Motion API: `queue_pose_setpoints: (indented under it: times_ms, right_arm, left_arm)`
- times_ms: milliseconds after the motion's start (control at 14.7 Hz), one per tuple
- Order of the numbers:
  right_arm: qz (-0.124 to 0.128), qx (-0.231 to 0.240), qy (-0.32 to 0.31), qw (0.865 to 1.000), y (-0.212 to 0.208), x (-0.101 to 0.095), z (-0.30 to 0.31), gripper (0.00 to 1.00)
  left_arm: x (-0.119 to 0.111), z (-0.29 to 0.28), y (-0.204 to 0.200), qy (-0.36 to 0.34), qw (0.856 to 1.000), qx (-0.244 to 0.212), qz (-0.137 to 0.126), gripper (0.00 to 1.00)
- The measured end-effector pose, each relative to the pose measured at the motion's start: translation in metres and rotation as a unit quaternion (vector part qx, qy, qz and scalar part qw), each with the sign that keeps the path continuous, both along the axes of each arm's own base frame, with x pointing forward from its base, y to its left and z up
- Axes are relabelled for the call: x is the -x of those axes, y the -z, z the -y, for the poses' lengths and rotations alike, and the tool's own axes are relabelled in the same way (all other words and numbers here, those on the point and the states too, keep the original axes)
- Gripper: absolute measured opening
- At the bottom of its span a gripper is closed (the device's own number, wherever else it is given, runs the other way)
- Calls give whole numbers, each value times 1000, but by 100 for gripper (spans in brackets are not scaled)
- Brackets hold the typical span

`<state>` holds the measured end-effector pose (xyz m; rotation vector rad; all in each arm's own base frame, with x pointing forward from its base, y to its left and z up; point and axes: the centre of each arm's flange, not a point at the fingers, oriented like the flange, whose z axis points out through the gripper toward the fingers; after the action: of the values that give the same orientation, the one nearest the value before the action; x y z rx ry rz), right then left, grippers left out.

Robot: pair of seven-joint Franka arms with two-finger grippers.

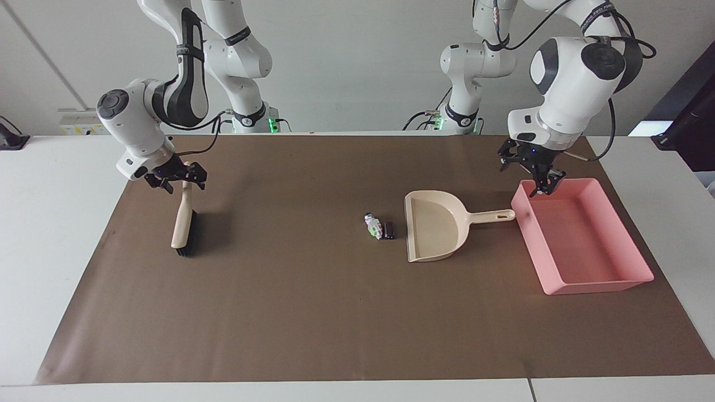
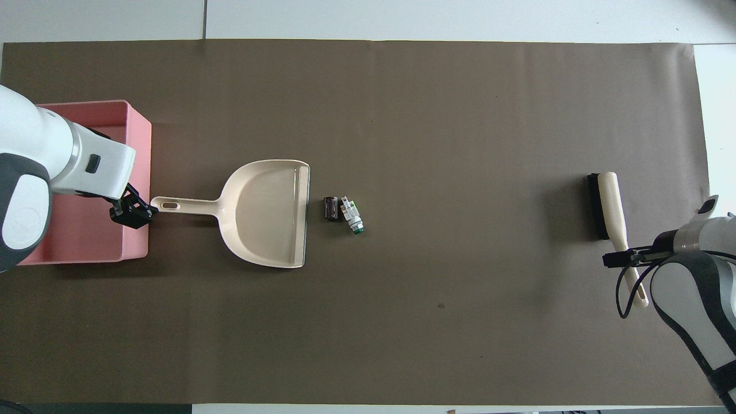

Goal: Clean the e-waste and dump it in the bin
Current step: 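Grasp the dustpan handle with the left gripper while the right gripper grasps the brush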

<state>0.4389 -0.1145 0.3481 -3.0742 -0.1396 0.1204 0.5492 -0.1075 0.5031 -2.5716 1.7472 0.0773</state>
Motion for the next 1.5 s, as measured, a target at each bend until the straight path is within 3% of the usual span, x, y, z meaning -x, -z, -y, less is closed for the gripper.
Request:
queue_pose_setpoints:
  times_ms: [340,545,681,749,1021,1157,1294,1362,1498]
  right_arm:
    - [-7,-2,3,1000,7,6,4,92]
    - [-10,-3,4,1000,10,8,4,82]
    - [-12,-4,11,1000,11,11,9,58]
    - [-12,-4,14,1000,12,12,12,52]
    - [-13,-4,14,1000,12,13,12,48]
    - [-13,-4,14,1000,12,13,12,27]
    - [-14,-4,13,1000,10,12,12,26]
    - [-17,-5,13,1000,8,11,12,26]
    - [-21,-7,13,1000,-6,3,11,26]
  left_arm:
    - [5,36,74,112,990,-83,11,96]
    - [16,46,108,146,984,-101,11,94]
    - [20,46,125,155,982,-105,9,93]
    - [21,46,131,158,982,-106,7,93]
    - [25,54,156,166,981,-105,-3,92]
    - [26,59,162,167,980,-106,-6,90]
    - [26,60,162,167,980,-105,-5,89]
    - [25,60,162,166,981,-105,-3,84]
    - [25,60,161,166,981,-104,0,60]
